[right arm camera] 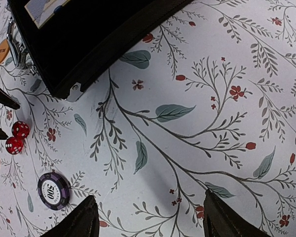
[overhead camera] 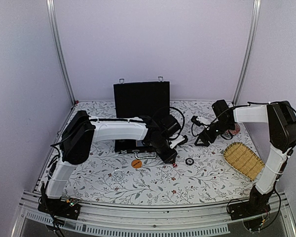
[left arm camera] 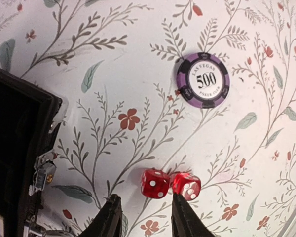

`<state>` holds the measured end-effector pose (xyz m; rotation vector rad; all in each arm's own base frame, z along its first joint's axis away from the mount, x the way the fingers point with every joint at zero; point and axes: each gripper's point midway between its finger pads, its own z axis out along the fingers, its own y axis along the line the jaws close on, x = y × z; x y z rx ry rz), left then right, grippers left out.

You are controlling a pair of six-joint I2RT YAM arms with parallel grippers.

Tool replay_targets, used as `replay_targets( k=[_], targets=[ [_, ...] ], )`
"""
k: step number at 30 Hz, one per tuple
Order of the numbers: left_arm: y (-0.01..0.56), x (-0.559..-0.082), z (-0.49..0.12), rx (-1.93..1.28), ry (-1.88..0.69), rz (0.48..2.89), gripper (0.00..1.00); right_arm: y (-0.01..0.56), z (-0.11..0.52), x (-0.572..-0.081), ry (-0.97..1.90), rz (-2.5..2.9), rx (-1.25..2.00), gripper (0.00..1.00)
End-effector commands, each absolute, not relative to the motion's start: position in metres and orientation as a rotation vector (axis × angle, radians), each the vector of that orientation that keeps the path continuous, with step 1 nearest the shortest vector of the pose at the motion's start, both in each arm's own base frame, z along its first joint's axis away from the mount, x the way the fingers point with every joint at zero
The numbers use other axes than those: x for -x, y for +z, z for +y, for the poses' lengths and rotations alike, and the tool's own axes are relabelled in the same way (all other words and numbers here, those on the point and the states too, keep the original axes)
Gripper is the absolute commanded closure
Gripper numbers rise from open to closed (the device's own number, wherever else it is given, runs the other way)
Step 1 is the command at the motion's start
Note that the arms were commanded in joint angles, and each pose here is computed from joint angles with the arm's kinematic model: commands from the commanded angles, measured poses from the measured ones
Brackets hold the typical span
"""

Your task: Pack up texas hold em set

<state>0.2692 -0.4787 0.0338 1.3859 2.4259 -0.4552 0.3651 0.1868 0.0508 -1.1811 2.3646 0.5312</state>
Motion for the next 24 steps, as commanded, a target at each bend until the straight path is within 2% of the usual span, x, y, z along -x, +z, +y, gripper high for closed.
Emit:
replay_targets(
  k=[1,17,24],
  targets=[
    [0.033,-0.273,-0.485,-1.427,-0.451,2.394,0.65,0.056,0.189,-0.372,0.512,2.346,1.175,0.27],
    [0.012,-0.272,-0.477,-1.473,-0.387,2.428,0.73,0.053,0.189,-0.37,0.511,2.348,1.187,0.27],
    [0.012,-0.265,-0.478,-1.507,-0.425,2.437,0.7,0.052,0.189,-0.37,0.513,2.355,1.188,0.27]
  ],
)
